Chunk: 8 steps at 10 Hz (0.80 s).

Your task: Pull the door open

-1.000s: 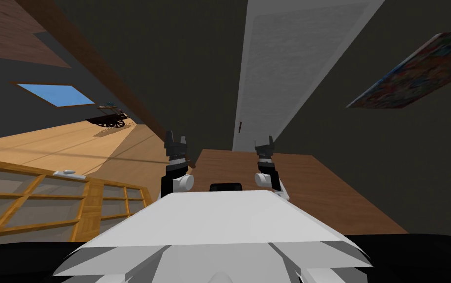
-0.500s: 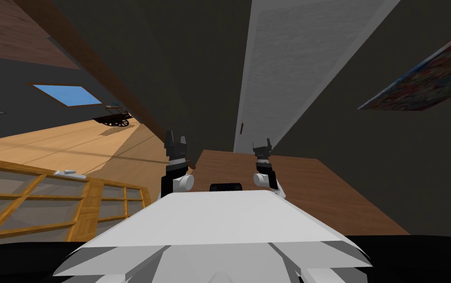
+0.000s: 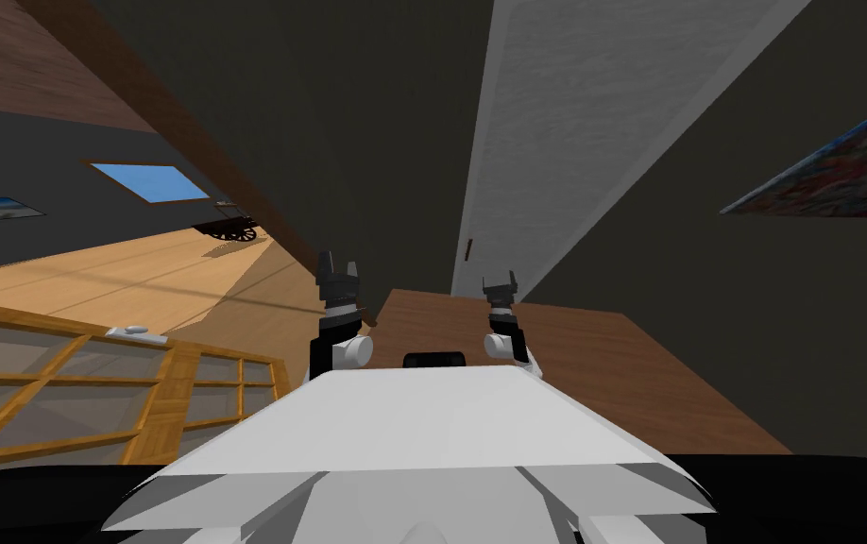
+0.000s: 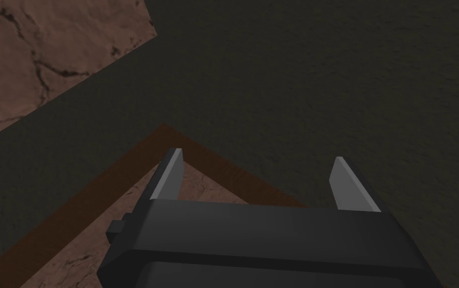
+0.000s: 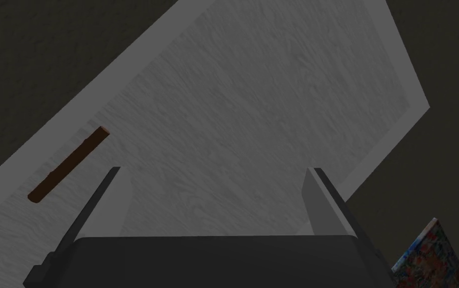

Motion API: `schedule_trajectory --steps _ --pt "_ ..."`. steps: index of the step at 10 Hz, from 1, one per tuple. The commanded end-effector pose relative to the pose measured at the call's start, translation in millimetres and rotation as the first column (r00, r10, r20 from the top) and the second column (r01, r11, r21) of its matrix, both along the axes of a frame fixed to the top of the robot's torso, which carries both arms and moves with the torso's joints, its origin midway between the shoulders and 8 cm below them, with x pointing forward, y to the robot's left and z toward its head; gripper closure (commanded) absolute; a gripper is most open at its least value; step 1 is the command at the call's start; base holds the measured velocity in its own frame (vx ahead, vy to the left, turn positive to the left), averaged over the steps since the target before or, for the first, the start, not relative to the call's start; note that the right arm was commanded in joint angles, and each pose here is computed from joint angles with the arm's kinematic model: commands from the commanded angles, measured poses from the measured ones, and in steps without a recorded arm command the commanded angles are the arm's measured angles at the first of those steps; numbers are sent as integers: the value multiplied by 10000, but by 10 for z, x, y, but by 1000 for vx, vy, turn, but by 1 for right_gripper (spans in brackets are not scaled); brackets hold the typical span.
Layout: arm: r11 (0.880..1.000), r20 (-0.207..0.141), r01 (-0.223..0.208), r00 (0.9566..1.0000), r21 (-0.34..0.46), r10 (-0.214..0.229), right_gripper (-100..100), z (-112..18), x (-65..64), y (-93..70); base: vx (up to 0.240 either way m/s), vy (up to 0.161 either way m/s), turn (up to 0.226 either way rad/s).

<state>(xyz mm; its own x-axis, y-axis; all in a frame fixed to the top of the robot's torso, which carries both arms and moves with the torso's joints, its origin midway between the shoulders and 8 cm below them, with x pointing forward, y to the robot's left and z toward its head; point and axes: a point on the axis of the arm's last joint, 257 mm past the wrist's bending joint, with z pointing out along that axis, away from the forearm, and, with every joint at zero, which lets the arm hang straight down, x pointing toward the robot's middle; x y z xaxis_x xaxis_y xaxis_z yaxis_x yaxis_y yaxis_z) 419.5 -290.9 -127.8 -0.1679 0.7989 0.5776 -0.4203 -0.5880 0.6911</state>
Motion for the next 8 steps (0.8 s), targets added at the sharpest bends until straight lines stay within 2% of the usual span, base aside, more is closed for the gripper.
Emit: schedule_trajectory --steps 1,4,8 --pt "9989 -91 -137 9999 444 141 -100 -109 30 -26 77 -23 55" --pt "9918 -258 -338 9990 1230 372 -100 -308 69 -49 98 -27 62" --pt "9725 -463 -512 9969 2273 633 -100 -580 110 -89 102 -25 67"
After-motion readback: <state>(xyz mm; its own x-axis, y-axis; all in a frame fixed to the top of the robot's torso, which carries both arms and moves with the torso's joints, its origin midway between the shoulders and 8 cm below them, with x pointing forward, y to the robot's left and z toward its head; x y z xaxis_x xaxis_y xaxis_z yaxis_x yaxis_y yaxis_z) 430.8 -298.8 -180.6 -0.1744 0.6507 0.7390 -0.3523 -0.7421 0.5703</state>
